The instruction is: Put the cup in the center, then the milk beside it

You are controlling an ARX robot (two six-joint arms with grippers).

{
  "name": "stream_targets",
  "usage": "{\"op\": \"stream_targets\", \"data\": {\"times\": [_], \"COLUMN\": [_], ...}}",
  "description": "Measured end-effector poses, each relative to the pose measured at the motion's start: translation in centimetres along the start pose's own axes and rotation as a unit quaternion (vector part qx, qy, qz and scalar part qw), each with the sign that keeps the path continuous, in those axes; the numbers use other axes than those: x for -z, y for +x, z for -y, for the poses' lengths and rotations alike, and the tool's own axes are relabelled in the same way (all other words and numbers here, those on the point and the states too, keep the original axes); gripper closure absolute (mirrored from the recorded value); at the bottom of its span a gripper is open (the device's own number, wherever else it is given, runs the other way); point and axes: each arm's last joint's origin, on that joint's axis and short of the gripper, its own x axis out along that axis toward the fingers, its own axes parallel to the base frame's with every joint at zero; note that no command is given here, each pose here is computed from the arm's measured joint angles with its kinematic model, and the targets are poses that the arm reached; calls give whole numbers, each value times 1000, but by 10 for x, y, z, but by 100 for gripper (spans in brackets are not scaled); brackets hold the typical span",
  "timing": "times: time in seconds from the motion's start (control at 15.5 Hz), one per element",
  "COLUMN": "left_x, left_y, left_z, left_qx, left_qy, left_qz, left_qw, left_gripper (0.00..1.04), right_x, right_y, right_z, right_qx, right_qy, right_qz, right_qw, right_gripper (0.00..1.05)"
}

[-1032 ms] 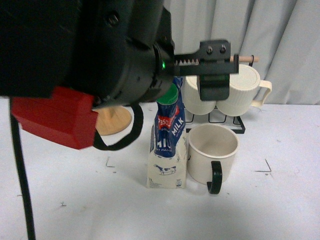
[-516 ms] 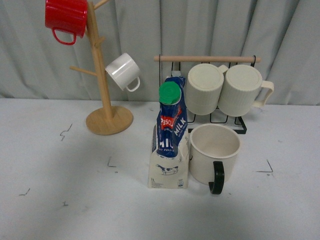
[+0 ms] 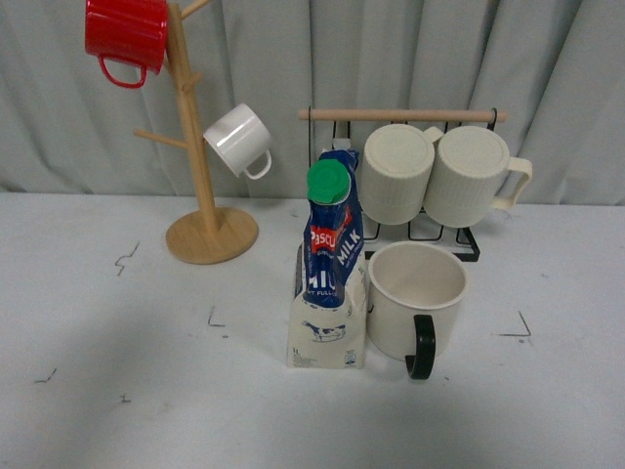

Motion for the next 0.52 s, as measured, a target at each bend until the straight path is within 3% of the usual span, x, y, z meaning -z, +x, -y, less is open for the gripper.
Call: {"op": "stream_targets", "data": {"times": [0.52], "left_x": [22], "left_y": [-27], "left_z": [-21], "left_qx": [-4], "left_qy": [0], "left_qz": [-1], "left_qw": [1000], "left_gripper": [103], "right_x": [0], "right_y": [0], "right_z": [0], "right_qx": [0], "right_qy": [0], "right_qz": [0], "right_qw": [1000], "right_gripper": [6]}}
